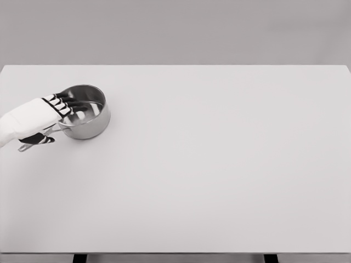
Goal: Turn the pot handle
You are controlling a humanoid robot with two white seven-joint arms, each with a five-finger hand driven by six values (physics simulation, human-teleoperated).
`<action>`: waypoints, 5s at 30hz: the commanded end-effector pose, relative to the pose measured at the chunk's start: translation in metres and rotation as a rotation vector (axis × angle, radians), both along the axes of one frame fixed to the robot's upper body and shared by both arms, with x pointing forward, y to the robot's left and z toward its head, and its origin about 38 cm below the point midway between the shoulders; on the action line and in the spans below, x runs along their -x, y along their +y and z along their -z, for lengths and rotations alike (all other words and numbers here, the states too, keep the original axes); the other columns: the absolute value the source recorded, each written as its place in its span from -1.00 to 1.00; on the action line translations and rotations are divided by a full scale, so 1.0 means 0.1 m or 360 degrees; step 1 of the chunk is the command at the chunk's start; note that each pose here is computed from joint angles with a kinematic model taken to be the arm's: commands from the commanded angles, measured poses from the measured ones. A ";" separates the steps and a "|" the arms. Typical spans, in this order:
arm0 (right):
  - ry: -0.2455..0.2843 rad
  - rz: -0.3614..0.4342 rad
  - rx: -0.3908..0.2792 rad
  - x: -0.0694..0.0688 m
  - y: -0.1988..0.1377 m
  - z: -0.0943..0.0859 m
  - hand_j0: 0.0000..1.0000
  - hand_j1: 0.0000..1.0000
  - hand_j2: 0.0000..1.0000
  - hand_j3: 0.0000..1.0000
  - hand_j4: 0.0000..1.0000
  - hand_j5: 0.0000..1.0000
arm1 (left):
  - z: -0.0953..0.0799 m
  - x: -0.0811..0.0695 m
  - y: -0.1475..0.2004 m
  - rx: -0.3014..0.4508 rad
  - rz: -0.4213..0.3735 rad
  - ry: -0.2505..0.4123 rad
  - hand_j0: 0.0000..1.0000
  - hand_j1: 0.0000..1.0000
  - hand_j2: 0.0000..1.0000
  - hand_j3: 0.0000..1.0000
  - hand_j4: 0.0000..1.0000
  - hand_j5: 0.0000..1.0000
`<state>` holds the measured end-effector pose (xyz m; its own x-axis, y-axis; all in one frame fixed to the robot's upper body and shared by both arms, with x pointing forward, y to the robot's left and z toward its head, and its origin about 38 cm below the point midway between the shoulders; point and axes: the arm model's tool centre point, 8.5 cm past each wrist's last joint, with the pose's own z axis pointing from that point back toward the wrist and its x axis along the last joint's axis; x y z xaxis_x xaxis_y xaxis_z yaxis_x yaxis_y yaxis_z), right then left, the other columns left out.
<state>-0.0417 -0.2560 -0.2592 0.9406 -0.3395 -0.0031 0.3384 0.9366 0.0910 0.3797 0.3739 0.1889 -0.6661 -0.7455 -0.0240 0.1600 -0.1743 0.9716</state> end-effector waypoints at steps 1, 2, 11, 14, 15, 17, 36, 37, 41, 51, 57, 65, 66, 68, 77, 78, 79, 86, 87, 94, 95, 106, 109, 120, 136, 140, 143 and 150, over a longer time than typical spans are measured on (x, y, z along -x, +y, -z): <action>-0.0001 -0.0001 0.0000 0.00 0.00 0.00 1.00 1.00 1.00 1.00 1.00 1.00 | -0.01 -0.01 0.03 -0.0012 -0.0015 -0.0007 1.00 1.00 1.00 1.00 1.00 1.00; -0.0001 -0.0001 0.0000 0.00 0.00 0.00 1.00 1.00 1.00 1.00 1.00 1.00 | -0.01 -0.01 0.03 -0.0014 -0.0018 -0.0012 1.00 1.00 1.00 1.00 1.00 1.00; -0.0001 -0.0001 0.0000 0.00 0.00 0.00 1.00 1.00 1.00 1.00 1.00 1.00 | -0.04 -0.01 0.11 -0.0069 -0.0049 -0.0042 1.00 1.00 1.00 1.00 1.00 1.00; 0.0001 0.0000 -0.0001 0.00 0.00 0.00 1.00 1.00 1.00 1.00 1.00 1.00 | -0.06 -0.02 0.16 -0.0075 -0.0077 -0.0052 1.00 1.00 1.00 1.00 1.00 1.00; -0.0001 -0.0001 0.0000 0.00 0.00 0.00 1.00 1.00 1.00 1.00 1.00 1.00 | -0.06 -0.02 0.16 -0.0075 -0.0077 -0.0052 1.00 1.00 1.00 1.00 1.00 1.00; 0.0001 0.0000 -0.0001 0.00 0.00 0.00 1.00 1.00 1.00 1.00 1.00 1.00 | -0.08 -0.02 0.18 -0.0079 -0.0082 -0.0058 1.00 1.00 1.00 1.00 1.00 1.00; 0.0001 0.0000 -0.0001 0.00 0.00 0.00 1.00 1.00 1.00 1.00 1.00 1.00 | -0.01 -0.05 0.38 -0.0096 -0.0179 -0.0021 1.00 1.00 1.00 1.00 1.00 1.00; 0.0001 0.0000 -0.0001 0.00 0.00 0.00 1.00 1.00 1.00 1.00 1.00 1.00 | -0.03 -0.06 0.39 -0.0102 -0.0184 -0.0029 1.00 1.00 1.00 1.00 1.00 1.00; 0.0001 0.0000 -0.0001 0.00 0.00 0.00 1.00 1.00 1.00 1.00 1.00 1.00 | -0.08 -0.06 0.44 -0.0097 -0.0205 -0.0051 1.00 1.00 1.00 1.00 1.00 1.00; -0.0001 -0.0001 0.0000 0.00 0.00 0.00 1.00 1.00 1.00 1.00 1.00 1.00 | -0.11 -0.09 0.56 -0.0084 -0.0267 -0.0065 1.00 1.00 1.00 1.00 1.00 1.00; -0.0001 -0.0001 0.0000 0.00 0.00 0.00 1.00 1.00 1.00 1.00 1.00 1.00 | -0.09 -0.11 0.64 -0.0072 -0.0307 -0.0051 1.00 1.00 1.00 1.00 1.00 1.00; 0.0001 0.0000 -0.0001 0.00 0.00 0.00 1.00 1.00 1.00 1.00 1.00 1.00 | -0.06 -0.15 0.70 -0.0057 -0.0345 -0.0043 1.00 1.00 1.00 1.00 1.00 1.00; -0.0001 -0.0001 0.0000 0.00 0.00 0.00 1.00 1.00 1.00 1.00 1.00 1.00 | -0.06 -0.15 0.71 -0.0058 -0.0350 -0.0040 1.00 1.00 1.00 1.00 1.00 1.00; 0.0001 0.0000 -0.0001 0.00 0.00 0.00 1.00 1.00 1.00 1.00 1.00 1.00 | -0.08 -0.16 0.71 -0.0057 -0.0352 -0.0048 1.00 1.00 1.00 1.00 1.00 1.00; 0.0001 0.0000 -0.0001 0.00 0.00 0.00 1.00 1.00 1.00 1.00 1.00 1.00 | -0.05 -0.21 0.74 -0.0031 -0.0379 -0.0040 1.00 1.00 1.00 1.00 1.00 1.00; -0.0001 -0.0001 0.0000 0.00 0.00 0.00 1.00 1.00 1.00 1.00 1.00 1.00 | -0.04 -0.21 0.74 -0.0032 -0.0383 -0.0034 1.00 1.00 1.00 1.00 1.00 1.00; 0.0001 0.0000 -0.0001 0.00 0.00 0.00 1.00 1.00 1.00 1.00 1.00 1.00 | -0.03 -0.20 0.75 -0.0032 -0.0385 -0.0032 1.00 1.00 1.00 1.00 1.00 1.00; 0.0001 0.0000 -0.0001 0.00 0.00 0.00 1.00 1.00 1.00 1.00 1.00 1.00 | -0.06 -0.24 0.78 -0.0030 -0.0403 -0.0038 1.00 1.00 1.00 1.00 1.00 1.00; 0.0001 0.0000 -0.0001 0.00 0.00 0.00 1.00 1.00 1.00 1.00 1.00 1.00 | -0.06 -0.24 0.79 -0.0028 -0.0408 -0.0037 1.00 1.00 1.00 1.00 1.00 1.00; 0.0001 0.0000 -0.0001 0.00 0.00 0.00 1.00 1.00 1.00 1.00 1.00 1.00 | -0.06 -0.29 0.84 -0.0018 -0.0441 -0.0037 1.00 1.00 1.00 1.00 1.00 1.00; 0.0001 0.0000 -0.0001 0.00 0.00 0.00 1.00 1.00 1.00 1.00 1.00 1.00 | -0.06 -0.32 0.82 -0.0010 -0.0440 -0.0044 1.00 1.00 1.00 1.00 1.00 1.00; -0.0001 -0.0001 0.0000 0.00 0.00 0.00 1.00 1.00 1.00 1.00 1.00 1.00 | -0.07 -0.37 0.83 -0.0016 -0.0457 -0.0057 1.00 1.00 1.00 1.00 1.00 1.00; 0.0001 0.0000 -0.0001 0.00 0.00 0.00 1.00 1.00 1.00 1.00 1.00 1.00 | -0.09 -0.39 0.85 -0.0011 -0.0468 -0.0059 1.00 1.00 1.00 1.00 1.00 1.00; 0.0001 0.0000 -0.0001 0.00 0.00 0.00 1.00 1.00 1.00 1.00 1.00 1.00 | -0.10 -0.44 0.85 0.0016 -0.0482 -0.0067 1.00 1.00 1.00 1.00 1.00 1.00; 0.0001 0.0000 -0.0001 0.00 0.00 0.00 1.00 1.00 1.00 1.00 1.00 1.00 | -0.13 -0.48 0.86 0.0030 -0.0495 -0.0078 1.00 1.00 1.00 1.00 1.00 1.00; 0.0001 0.0000 -0.0001 0.00 0.00 0.00 1.00 1.00 1.00 1.00 1.00 1.00 | -0.13 -0.49 0.85 0.0032 -0.0492 -0.0080 1.00 1.00 1.00 1.00 1.00 1.00; 0.0001 0.0000 -0.0001 0.00 0.00 0.00 1.00 1.00 1.00 1.00 1.00 1.00 | -0.14 -0.47 0.82 0.0035 -0.0474 -0.0080 1.00 1.00 1.00 1.00 1.00 1.00; 0.0001 0.0000 -0.0001 0.00 0.00 0.00 1.00 1.00 1.00 1.00 1.00 1.00 | -0.21 -0.39 0.64 0.0067 -0.0373 -0.0115 1.00 1.00 1.00 1.00 1.00 1.00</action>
